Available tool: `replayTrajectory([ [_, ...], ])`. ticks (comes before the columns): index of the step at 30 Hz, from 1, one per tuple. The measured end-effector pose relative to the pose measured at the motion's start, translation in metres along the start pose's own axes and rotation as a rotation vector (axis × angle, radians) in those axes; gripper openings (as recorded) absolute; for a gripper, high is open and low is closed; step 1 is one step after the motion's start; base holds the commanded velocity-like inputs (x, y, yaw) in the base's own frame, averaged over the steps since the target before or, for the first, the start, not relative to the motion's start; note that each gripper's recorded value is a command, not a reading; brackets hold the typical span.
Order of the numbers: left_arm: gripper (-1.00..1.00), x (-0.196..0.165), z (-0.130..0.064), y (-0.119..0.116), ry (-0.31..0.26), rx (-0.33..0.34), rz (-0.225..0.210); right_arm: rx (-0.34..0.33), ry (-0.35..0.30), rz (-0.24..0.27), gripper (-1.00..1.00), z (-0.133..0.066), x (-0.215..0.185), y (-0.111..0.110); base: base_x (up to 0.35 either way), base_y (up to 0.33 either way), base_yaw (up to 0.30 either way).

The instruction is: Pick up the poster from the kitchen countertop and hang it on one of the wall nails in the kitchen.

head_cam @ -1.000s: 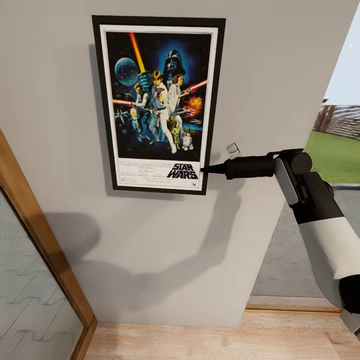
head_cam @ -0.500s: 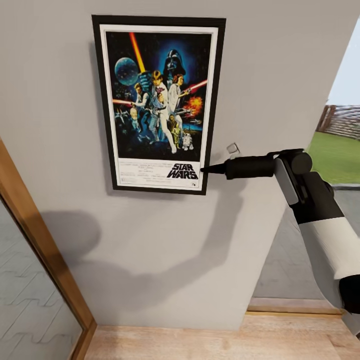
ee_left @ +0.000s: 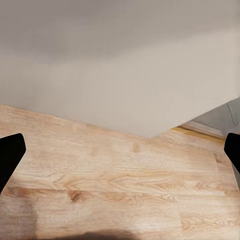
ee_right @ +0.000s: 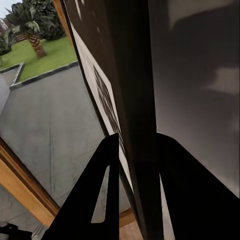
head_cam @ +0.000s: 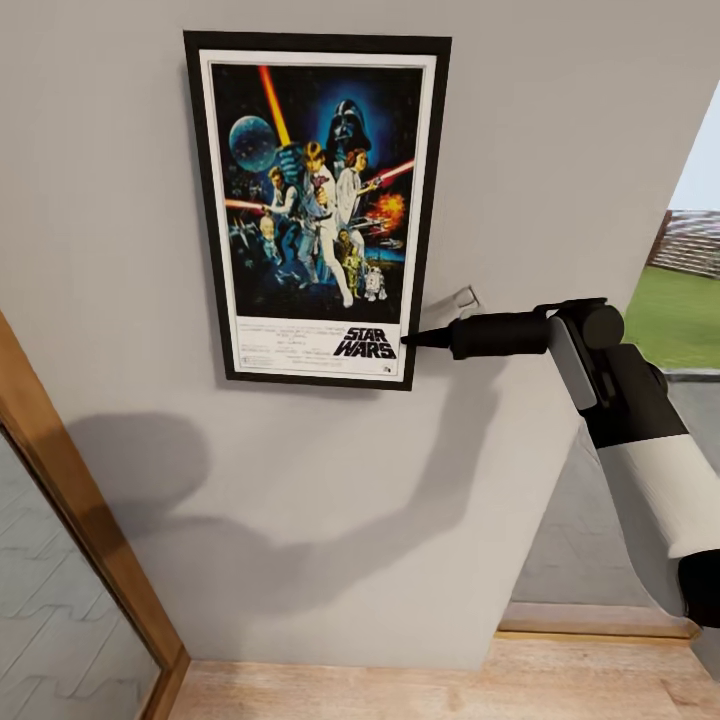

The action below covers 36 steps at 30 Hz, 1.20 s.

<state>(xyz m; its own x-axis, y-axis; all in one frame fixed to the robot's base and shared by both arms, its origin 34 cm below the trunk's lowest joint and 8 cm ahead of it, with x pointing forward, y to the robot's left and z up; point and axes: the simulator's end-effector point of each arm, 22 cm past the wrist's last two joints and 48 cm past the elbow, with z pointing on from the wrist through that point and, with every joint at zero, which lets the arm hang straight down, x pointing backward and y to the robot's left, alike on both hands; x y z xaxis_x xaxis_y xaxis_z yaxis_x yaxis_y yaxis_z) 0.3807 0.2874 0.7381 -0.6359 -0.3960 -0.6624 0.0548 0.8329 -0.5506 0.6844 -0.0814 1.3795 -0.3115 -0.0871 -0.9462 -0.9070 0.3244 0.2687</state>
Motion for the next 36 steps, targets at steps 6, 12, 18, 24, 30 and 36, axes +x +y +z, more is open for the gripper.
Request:
replayTrajectory([
  [6,1.00,-0.0001,0.0002,0.0001,0.000,0.000,0.000,-0.003,-0.002,0.003,-1.00,-0.0001,0.0001,0.0002,0.002,0.000,0.000],
  [12,1.00,0.0000,0.0001,0.0001,0.000,0.000,0.000,-0.005,-0.003,0.006,-1.00,0.0000,0.0005,0.0006,0.000,0.000,0.000],
  [18,1.00,0.0000,0.0001,0.0001,0.000,0.000,0.000,-0.006,-0.003,0.007,-1.00,0.0000,0.0006,0.0007,0.000,0.000,0.000],
  [24,1.00,0.0001,0.0000,0.0002,0.000,-0.001,0.000,-0.005,-0.003,0.005,-1.00,-0.0001,0.0006,0.0005,0.000,0.000,0.000],
  [30,1.00,0.0003,-0.0001,0.0001,0.001,0.000,0.000,-0.003,-0.004,0.004,-1.00,-0.0002,0.0004,0.0002,0.000,0.000,0.000],
  [36,1.00,0.0001,0.0000,0.0001,0.000,0.000,0.000,-0.003,-0.003,0.003,-1.00,-0.0001,0.0006,0.0001,0.000,0.000,0.000],
])
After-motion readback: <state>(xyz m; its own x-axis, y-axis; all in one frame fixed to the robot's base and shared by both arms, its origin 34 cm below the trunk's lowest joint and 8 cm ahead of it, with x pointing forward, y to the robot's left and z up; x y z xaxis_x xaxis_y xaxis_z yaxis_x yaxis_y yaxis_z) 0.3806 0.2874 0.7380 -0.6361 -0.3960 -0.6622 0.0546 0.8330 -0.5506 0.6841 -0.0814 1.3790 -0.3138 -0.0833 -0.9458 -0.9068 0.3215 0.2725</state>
